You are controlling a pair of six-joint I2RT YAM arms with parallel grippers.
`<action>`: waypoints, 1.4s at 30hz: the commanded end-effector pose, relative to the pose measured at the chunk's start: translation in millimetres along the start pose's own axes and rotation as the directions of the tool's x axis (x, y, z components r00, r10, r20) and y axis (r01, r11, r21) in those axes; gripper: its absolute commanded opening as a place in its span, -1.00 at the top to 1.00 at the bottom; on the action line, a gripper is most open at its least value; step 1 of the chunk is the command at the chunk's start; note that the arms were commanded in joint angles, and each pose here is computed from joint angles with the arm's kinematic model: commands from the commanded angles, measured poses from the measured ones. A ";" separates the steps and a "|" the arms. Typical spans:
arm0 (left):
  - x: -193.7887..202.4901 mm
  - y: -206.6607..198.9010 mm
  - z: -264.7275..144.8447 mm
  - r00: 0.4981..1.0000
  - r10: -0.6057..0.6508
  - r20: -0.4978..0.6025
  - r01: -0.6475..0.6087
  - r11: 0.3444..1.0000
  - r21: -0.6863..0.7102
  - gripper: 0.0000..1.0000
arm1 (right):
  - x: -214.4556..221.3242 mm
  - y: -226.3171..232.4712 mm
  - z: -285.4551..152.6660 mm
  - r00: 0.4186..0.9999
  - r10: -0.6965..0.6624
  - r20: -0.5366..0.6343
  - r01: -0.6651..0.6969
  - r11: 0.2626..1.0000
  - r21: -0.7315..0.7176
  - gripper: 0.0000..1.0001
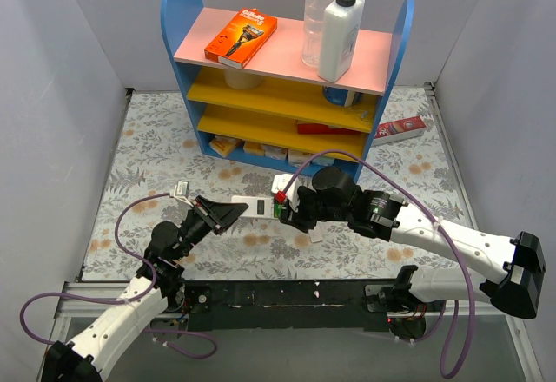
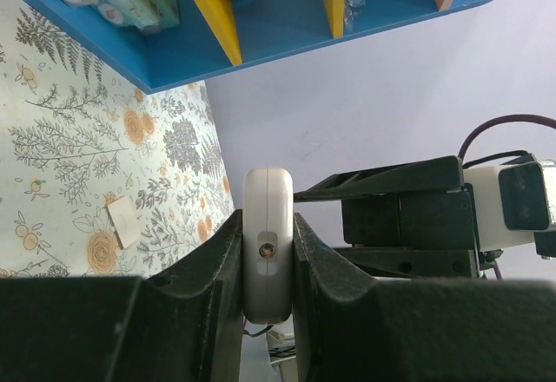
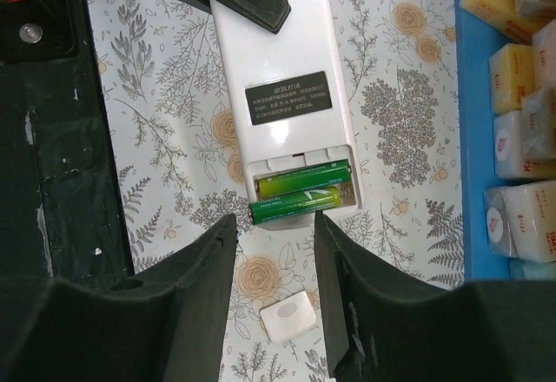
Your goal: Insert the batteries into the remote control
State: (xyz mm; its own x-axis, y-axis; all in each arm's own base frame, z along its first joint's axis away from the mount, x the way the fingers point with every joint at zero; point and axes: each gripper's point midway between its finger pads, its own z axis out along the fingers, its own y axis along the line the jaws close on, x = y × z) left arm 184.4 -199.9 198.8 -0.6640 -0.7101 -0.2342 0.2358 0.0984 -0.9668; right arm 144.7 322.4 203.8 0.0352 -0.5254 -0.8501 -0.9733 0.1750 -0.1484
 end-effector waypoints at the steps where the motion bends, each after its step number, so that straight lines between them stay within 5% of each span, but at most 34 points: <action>1: 18.5 54.0 -13.7 0.984 -0.176 -0.017 0.173 0.979 -0.110 1.00 | -22.1 0.2 -5.5 0.998 0.011 0.068 -0.011 1.000 -0.004 0.03; 42: 26.9 10.0 -15.3 0.967 -0.225 -0.117 0.224 0.974 -0.019 1.00 | 13.7 -25.1 23.0 0.999 -0.029 -0.031 0.032 0.993 0.116 0.68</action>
State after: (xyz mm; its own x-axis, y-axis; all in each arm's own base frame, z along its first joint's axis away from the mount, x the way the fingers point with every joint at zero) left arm 181.9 -197.1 193.7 -0.6598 -0.7088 -0.2496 0.2326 0.1233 -0.9647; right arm 159.3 328.5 189.8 0.0339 -0.5496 -0.8347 -0.9586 0.2184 -0.1827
